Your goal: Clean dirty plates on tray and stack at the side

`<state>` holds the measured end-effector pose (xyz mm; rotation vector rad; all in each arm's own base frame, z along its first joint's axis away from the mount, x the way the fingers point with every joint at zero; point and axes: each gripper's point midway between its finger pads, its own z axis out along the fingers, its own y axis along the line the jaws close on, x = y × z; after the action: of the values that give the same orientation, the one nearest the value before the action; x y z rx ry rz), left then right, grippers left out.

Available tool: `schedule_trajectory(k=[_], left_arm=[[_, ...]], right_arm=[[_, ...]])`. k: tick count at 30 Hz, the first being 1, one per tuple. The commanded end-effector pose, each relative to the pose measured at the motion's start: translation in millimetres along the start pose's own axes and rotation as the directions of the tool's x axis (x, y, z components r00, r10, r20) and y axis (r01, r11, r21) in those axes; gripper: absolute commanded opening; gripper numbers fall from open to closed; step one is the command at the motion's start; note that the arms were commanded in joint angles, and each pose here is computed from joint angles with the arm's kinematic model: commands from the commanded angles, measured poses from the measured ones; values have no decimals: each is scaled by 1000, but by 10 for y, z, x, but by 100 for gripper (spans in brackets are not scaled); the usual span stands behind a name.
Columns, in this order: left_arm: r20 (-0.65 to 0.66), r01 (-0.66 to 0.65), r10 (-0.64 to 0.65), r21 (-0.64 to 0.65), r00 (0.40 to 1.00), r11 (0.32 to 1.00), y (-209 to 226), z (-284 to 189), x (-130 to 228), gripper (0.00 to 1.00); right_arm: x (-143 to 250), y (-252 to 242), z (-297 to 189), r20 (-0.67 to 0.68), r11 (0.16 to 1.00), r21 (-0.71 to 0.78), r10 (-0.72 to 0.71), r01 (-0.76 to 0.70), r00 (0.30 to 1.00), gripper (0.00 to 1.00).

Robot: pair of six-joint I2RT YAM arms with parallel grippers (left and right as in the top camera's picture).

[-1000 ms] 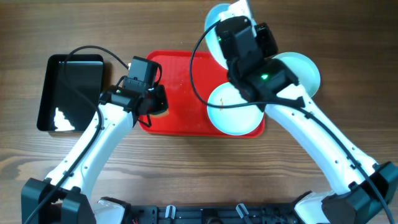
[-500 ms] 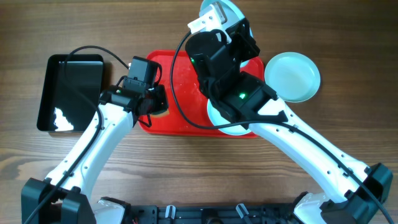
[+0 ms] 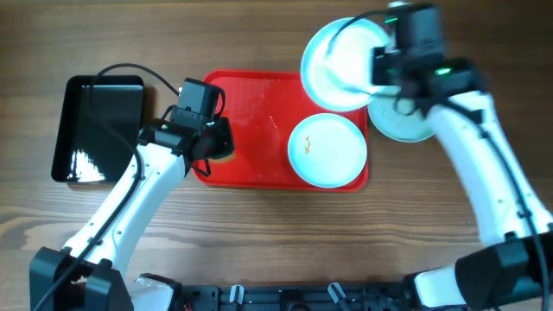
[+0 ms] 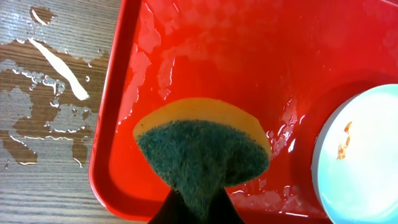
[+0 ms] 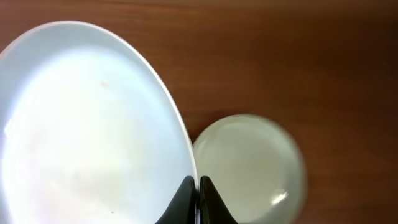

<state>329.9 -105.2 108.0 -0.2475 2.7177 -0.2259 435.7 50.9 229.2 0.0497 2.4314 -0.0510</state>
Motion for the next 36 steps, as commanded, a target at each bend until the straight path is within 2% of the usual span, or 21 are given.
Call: schedule_trajectory(k=[1,4,9,14,25,29,34,36], left_arm=[[-13,13,-13,1,1000,1000,11,37,26,5],[-12,13,-13,1,1000,1000,9,37,22,5],[-7,13,-13,4,1000,1000,0,51,6,5],[-7,13,-13,4,1000,1000,1,51,7,5],[-4,13,-13,5,1000,1000,-3,51,-1,6],[-4,13,-13,5,1000,1000,-3,51,0,6],[-4,13,-13,5,1000,1000,-3,51,0,8],[-4,13,-13,5,1000,1000,-3,51,-1,9]], right_arm=[[146,-303,180,-127,939,-171,278,-297,952,4],[395,-815,413,-158,917,-79,376,-392,913,4],[777,-1267,775,-166,846,64,533,-530,830,5],[1143,-1543,1015,-142,793,251,597,-555,789,4],[1466,-1534,1310,-215,774,296,624,-559,751,5],[1485,-1531,1302,-222,774,300,625,-557,749,16],[1478,-1557,1217,-220,773,311,624,-553,749,20],[1356,-1563,1097,-187,775,294,621,-560,761,21]])
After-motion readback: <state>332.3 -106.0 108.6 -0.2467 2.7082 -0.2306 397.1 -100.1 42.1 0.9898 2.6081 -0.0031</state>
